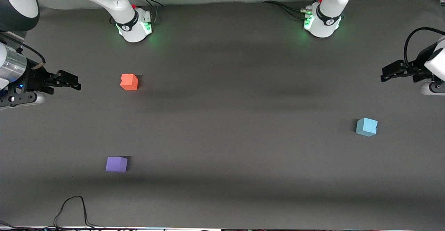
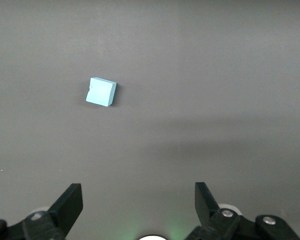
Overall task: Place blue block between orange and purple blocks
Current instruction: 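Move the left gripper toward the light blue block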
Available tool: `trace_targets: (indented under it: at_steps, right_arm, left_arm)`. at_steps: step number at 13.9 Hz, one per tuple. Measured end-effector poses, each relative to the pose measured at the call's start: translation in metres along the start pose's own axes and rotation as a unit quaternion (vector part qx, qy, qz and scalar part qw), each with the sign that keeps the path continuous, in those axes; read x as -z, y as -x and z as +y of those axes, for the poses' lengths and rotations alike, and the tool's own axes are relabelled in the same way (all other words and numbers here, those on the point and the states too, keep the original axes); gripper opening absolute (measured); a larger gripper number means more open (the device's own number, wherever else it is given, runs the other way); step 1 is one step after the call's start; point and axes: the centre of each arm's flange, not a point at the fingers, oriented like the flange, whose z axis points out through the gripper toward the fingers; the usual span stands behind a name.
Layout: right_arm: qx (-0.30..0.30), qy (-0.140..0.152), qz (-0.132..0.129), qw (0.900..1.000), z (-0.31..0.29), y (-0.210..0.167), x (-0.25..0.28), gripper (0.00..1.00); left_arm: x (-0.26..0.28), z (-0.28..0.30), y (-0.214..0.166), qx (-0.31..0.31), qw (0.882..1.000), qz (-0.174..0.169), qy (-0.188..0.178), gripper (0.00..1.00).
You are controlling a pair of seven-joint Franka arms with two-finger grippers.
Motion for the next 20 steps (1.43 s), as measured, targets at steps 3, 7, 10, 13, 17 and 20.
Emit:
trace_targets:
  at_steps: [3, 7, 10, 13, 17, 20]
  right_arm:
    - [0.0, 0.0, 0.002, 1.0, 0.0, 0.0, 0.002, 1.0]
    - [0.0, -0.001, -0.005, 1.0, 0.0, 0.003, 0.005, 1.0]
    - [0.0, -0.001, -0.008, 1.0, 0.0, 0.005, 0.008, 1.0]
    - [0.0, -0.001, -0.01, 1.0, 0.0, 0.003, 0.005, 1.0]
    - [0.001, 0.001, -0.009, 1.0, -0.002, 0.0, 0.006, 1.0]
    - [0.003, 0.001, -0.011, 1.0, -0.004, -0.002, 0.003, 1.0]
  left_arm:
    - [0.0, 0.0, 0.0, 0.0, 1.0, -0.001, 0.0, 1.0]
    - [-0.003, -0.003, 0.001, -0.006, 1.0, -0.007, -0.002, 1.0]
    - [-0.009, -0.056, 0.005, -0.044, 0.999, -0.013, -0.003, 1.0]
    - [-0.016, -0.132, 0.019, -0.067, 0.998, -0.001, -0.005, 1.0]
    - [-0.034, -0.141, 0.024, -0.091, 0.996, 0.02, -0.011, 1.0]
    - [-0.052, -0.121, 0.014, -0.131, 0.991, 0.03, -0.02, 1.0]
